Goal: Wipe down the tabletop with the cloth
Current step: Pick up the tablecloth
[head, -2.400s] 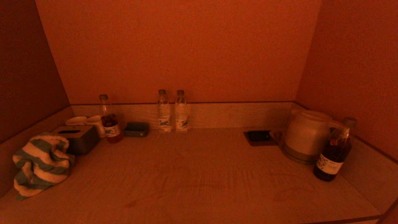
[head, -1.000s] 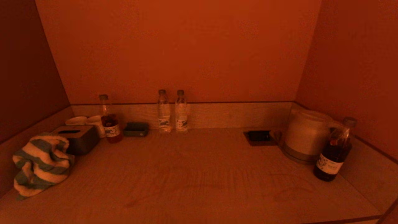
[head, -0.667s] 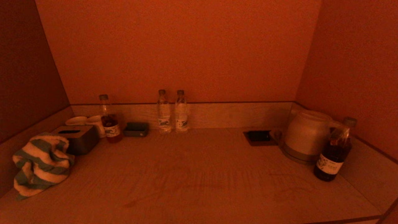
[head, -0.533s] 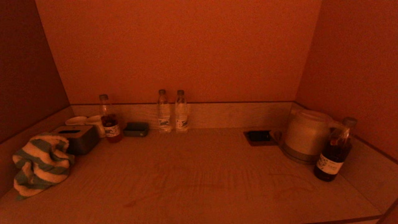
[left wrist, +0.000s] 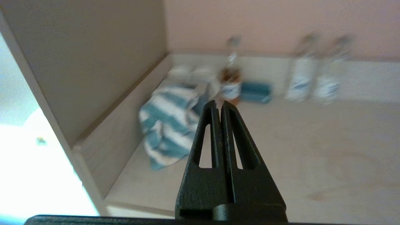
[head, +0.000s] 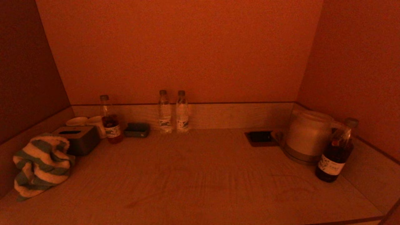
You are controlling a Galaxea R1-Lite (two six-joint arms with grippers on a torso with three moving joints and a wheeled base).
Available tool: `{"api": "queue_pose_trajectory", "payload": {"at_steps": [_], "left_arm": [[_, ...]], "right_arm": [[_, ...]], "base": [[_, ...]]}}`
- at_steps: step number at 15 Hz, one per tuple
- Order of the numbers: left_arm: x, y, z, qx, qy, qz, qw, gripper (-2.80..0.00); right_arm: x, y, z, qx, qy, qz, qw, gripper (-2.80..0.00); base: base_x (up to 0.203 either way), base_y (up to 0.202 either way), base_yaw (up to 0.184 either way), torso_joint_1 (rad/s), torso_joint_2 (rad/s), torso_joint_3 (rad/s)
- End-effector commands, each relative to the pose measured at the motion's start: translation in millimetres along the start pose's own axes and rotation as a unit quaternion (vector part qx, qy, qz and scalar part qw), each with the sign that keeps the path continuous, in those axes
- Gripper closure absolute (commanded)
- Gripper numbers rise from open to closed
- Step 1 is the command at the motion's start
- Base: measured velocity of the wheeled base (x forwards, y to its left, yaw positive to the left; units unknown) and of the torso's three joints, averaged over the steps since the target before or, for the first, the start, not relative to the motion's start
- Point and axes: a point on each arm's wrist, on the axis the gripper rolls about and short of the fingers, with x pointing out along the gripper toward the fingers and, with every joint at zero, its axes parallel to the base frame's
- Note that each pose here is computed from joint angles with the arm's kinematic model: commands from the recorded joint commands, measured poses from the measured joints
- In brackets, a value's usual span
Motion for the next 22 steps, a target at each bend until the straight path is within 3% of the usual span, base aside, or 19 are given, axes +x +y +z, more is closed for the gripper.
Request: {"api": "queue_pose_trajectory", "payload": {"at_steps": [1, 3, 6, 7, 8, 10, 13, 14, 17, 18, 21, 22], "left_arm": [[65.3, -9.6, 3.5, 0.018, 0.107, 0.015, 0.9940, 0.00], [111.7, -15.7, -3.7, 0.032, 0.176, 0.038, 0.9831, 0.00], [142.6, -15.5, -0.4, 0.039, 0.198, 0.082, 0.9761, 0.00], [163.5, -14.9, -6.3, 0.046, 0.223, 0.100, 0.9685, 0.00], [190.0, -14.1, -19.1, 0.055, 0.260, 0.118, 0.9568, 0.00], [247.4, -9.0, -61.0, 0.079, 0.346, 0.157, 0.9216, 0.00], [299.0, 3.3, -112.8, 0.101, 0.417, 0.210, 0.8787, 0.00], [307.6, 7.6, -117.9, 0.102, 0.419, 0.226, 0.8732, 0.00], [314.7, 10.5, -122.3, 0.098, 0.420, 0.238, 0.8701, 0.00], [321.9, 11.2, -131.9, 0.095, 0.429, 0.240, 0.8657, 0.00], [325.4, 11.8, -132.8, 0.089, 0.428, 0.242, 0.8665, 0.00], [329.3, 11.7, -121.1, 0.081, 0.409, 0.239, 0.8772, 0.00]], "right_arm": [[0.1, 0.0, 0.1, 0.000, 0.000, 0.000, 1.000, 0.00], [0.1, 0.0, 0.1, 0.000, 0.000, 0.000, 1.000, 0.00], [0.1, 0.0, -0.1, 0.000, 0.001, 0.000, 1.000, 0.00], [0.1, 0.0, 0.0, 0.000, 0.001, 0.000, 1.000, 0.00], [0.1, 0.0, 0.1, 0.000, 0.000, 0.000, 1.000, 0.00], [0.1, 0.0, 0.1, 0.000, 0.000, 0.000, 1.000, 0.00], [0.1, 0.0, 0.1, 0.000, 0.000, 0.000, 1.000, 0.00], [0.1, 0.0, 0.1, 0.000, 0.000, 0.000, 1.000, 0.00], [0.1, 0.0, 0.0, 0.000, 0.001, 0.000, 1.000, 0.00], [0.1, 0.0, -0.1, 0.000, 0.001, 0.000, 1.000, 0.00], [0.1, 0.0, -0.1, 0.000, 0.001, 0.000, 1.000, 0.00], [0.1, 0.0, 0.1, 0.000, 0.000, 0.000, 1.000, 0.00]], "base": [[0.000, 0.000, 0.000, 0.000, 0.00, 0.000], [0.000, 0.000, 0.000, 0.000, 0.00, 0.000], [0.000, 0.000, 0.000, 0.000, 0.00, 0.000], [0.000, 0.000, 0.000, 0.000, 0.00, 0.000], [0.000, 0.000, 0.000, 0.000, 0.00, 0.000], [0.000, 0.000, 0.000, 0.000, 0.00, 0.000], [0.000, 0.000, 0.000, 0.000, 0.00, 0.000], [0.000, 0.000, 0.000, 0.000, 0.00, 0.000], [0.000, 0.000, 0.000, 0.000, 0.00, 0.000], [0.000, 0.000, 0.000, 0.000, 0.00, 0.000], [0.000, 0.000, 0.000, 0.000, 0.00, 0.000], [0.000, 0.000, 0.000, 0.000, 0.00, 0.000]]}}
